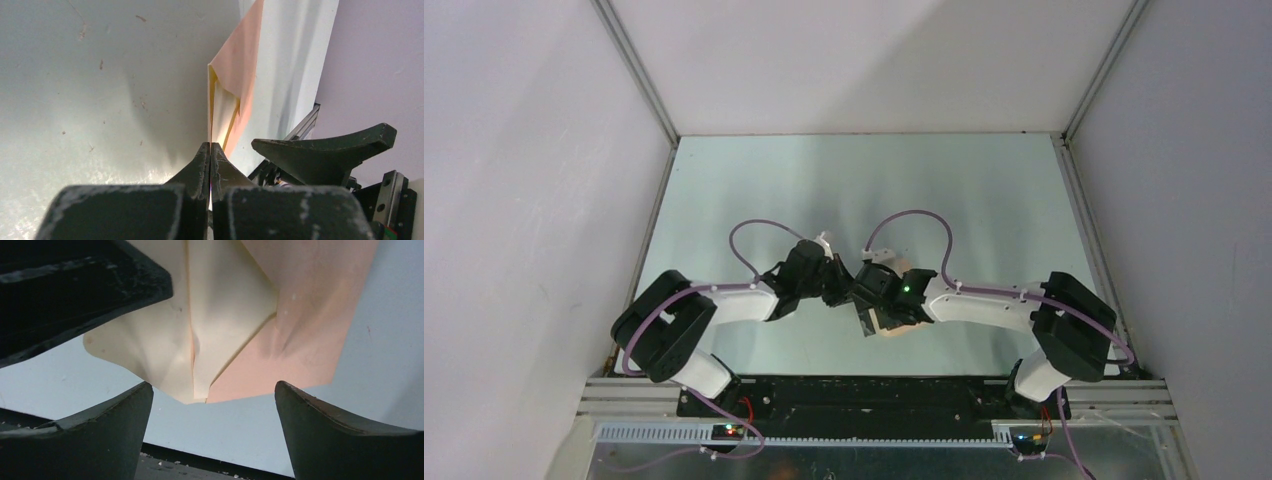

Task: Place the letter into the envelope and seal it
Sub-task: Place the envelope at the center of the board.

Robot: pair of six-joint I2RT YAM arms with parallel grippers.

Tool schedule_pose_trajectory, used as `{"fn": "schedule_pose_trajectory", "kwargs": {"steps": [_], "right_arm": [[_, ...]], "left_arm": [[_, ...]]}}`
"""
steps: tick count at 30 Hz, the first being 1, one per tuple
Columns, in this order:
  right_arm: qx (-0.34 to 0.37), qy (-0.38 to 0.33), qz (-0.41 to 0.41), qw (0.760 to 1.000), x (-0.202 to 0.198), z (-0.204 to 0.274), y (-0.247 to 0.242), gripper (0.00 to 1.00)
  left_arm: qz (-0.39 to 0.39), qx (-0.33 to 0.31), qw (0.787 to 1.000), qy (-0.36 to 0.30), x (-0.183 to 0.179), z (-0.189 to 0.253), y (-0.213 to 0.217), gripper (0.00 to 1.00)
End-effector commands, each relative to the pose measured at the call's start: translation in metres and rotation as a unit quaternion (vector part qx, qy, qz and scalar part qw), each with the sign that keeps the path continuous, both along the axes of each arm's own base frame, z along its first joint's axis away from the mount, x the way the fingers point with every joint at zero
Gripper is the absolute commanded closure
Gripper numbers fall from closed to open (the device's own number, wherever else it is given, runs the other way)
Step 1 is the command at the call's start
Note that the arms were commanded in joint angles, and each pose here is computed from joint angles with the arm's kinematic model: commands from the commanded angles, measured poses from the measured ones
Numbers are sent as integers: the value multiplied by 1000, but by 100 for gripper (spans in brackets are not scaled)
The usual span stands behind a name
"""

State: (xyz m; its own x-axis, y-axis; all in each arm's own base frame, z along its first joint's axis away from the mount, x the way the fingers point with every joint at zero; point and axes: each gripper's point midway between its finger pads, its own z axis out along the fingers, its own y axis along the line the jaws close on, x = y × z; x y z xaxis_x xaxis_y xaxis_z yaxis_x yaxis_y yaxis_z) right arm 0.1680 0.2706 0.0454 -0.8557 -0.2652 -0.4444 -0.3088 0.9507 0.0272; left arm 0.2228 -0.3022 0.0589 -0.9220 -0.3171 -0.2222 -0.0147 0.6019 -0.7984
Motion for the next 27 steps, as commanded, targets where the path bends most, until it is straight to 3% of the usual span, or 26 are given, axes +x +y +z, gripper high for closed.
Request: {"fn": "schedule_pose_trajectory", "kwargs": {"steps": [1,7,13,17,23,27], "right_arm": [[-19,-26,-20,999,18,2,-7,6],[-30,-21,-12,999,19,0,-13,6],[84,-27,61,994,5,43,21,5],[106,-48,90,989,0,59,24,4],[45,-53,37,997,21,37,-16,4],[-17,-45,43,998,26,14,-31,4]], "left_arm": [[-19,-20,999,-30,8,19,-10,100],[-22,-20,999,-27,8,17,-11,100],[-24,-15,999,-25,8,14,-11,100],[-26,4,999,-20,8,7,-8,100],[-34,69,997,0,5,-16,5,100],[-38,74,997,7,2,-24,6,100]]}}
